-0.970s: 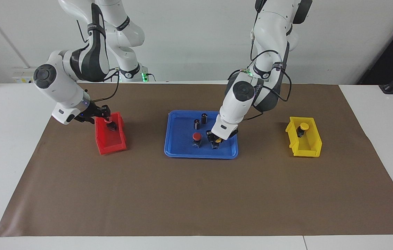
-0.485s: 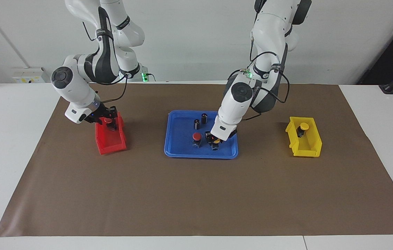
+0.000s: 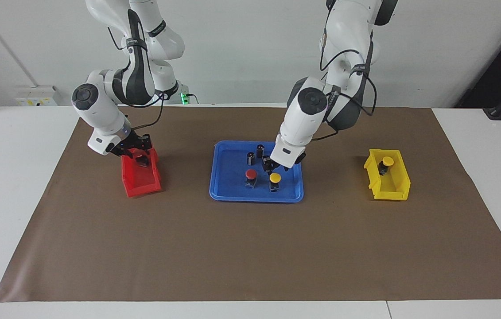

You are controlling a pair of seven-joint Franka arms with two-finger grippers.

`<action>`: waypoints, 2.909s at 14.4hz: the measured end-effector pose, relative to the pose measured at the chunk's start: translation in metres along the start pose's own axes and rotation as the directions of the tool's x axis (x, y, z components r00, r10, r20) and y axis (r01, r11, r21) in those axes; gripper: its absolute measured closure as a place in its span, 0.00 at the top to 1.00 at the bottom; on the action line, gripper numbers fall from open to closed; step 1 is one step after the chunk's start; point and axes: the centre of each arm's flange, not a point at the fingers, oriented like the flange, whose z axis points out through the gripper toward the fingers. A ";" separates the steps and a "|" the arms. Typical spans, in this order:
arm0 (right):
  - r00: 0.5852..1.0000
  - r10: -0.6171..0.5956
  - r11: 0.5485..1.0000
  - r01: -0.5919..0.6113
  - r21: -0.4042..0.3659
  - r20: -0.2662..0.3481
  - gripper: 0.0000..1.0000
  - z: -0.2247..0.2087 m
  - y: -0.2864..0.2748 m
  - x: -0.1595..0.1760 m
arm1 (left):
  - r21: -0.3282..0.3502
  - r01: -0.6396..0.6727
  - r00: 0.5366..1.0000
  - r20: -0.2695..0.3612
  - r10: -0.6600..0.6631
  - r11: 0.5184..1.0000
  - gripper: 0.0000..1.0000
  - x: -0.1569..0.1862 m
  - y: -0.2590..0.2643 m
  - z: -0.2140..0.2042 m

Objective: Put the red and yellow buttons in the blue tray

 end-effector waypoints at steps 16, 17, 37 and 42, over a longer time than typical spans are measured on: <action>0.999 -0.030 1.000 0.030 0.006 0.013 0.41 -0.047 -0.002 0.013 | 0.131 -0.153 0.988 -0.007 0.155 0.980 0.84 0.104 -0.354 -0.037; 1.000 -0.018 1.000 0.018 0.005 0.015 0.41 -0.068 -0.005 0.022 | 0.130 -0.148 0.988 -0.012 0.151 0.980 0.76 0.103 -0.358 -0.028; 0.921 0.363 0.932 -0.355 0.074 -0.141 0.41 -0.021 -0.277 0.138 | 0.129 -0.113 0.993 -0.021 0.117 0.985 0.66 0.083 -0.368 0.043; 0.929 0.341 0.940 -0.334 0.071 -0.144 0.41 -0.010 -0.291 0.133 | 0.129 -0.116 0.993 -0.017 0.119 0.985 0.52 0.079 -0.366 0.047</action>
